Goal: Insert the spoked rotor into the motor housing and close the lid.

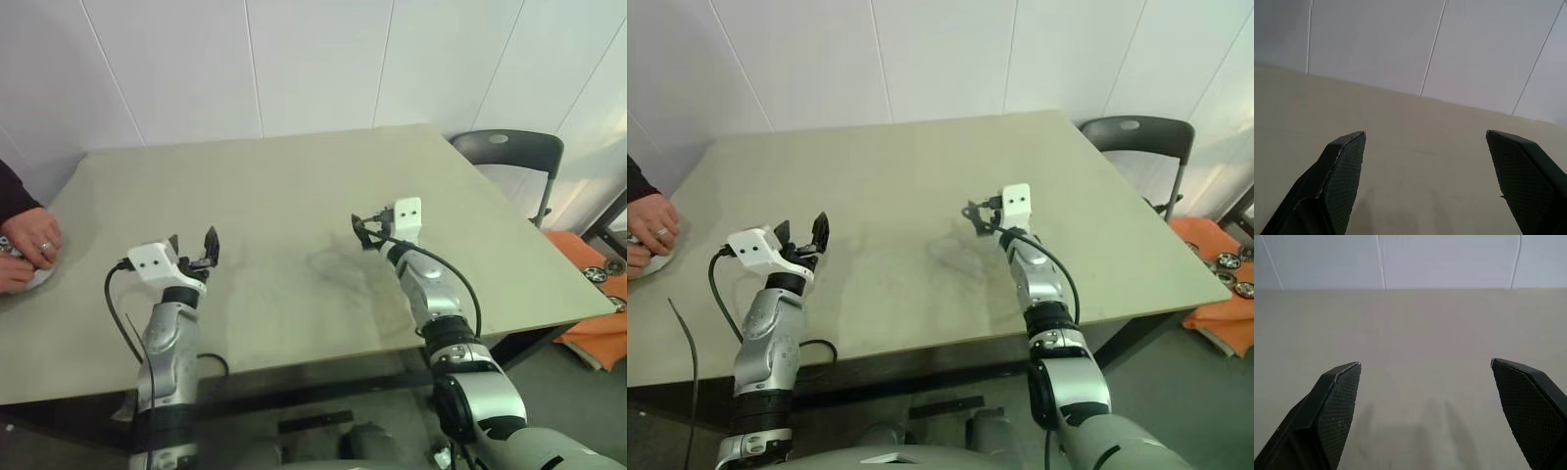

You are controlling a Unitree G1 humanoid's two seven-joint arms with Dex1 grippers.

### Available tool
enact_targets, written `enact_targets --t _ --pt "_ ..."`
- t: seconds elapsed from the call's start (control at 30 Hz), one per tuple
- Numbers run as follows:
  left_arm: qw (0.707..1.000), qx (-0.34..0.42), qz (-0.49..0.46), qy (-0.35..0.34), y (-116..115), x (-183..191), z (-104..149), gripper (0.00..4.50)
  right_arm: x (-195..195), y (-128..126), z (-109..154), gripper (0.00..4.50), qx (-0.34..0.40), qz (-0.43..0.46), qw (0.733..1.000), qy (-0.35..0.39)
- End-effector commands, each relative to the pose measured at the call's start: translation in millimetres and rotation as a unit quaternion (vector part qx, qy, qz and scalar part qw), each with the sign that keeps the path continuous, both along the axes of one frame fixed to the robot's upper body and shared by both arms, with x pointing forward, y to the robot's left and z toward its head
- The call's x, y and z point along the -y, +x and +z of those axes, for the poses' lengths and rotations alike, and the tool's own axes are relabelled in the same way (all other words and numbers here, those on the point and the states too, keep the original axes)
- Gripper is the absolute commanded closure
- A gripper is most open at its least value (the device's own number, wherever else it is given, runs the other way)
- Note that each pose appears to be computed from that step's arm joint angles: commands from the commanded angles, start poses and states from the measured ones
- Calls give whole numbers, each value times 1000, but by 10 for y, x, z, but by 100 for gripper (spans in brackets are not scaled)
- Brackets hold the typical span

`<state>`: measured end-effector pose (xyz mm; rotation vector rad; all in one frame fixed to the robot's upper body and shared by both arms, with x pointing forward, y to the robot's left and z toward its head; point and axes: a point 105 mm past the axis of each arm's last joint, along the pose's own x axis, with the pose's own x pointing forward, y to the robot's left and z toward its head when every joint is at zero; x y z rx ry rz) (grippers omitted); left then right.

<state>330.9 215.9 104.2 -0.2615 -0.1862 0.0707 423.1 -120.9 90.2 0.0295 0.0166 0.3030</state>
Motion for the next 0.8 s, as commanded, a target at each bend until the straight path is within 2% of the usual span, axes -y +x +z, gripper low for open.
enact_targets --t 0.03,0.17,0.3,0.43,0.53,0.7,0.8 --pt "999 36 -7 7 13 62 224 32 -64 0 188 6 32 11 999 6" --pt "999 37 0 4 19 47 225 32 -47 35 154 6 21 3 1000 9" --pt "999 44 -12 8 29 93 285 32 -184 16 265 6 41 31 999 4" --pt "999 40 5 -1 31 46 244 32 -125 51 186 6 23 10 1000 10" --pt "999 49 -18 3 51 143 305 32 -199 40 279 6 42 30 999 1" --pt "999 51 -6 -3 85 101 319 32 -122 87 232 6 26 7 1000 11" --pt "998 56 -22 5 105 168 351 32 -177 74 277 6 39 24 999 2"
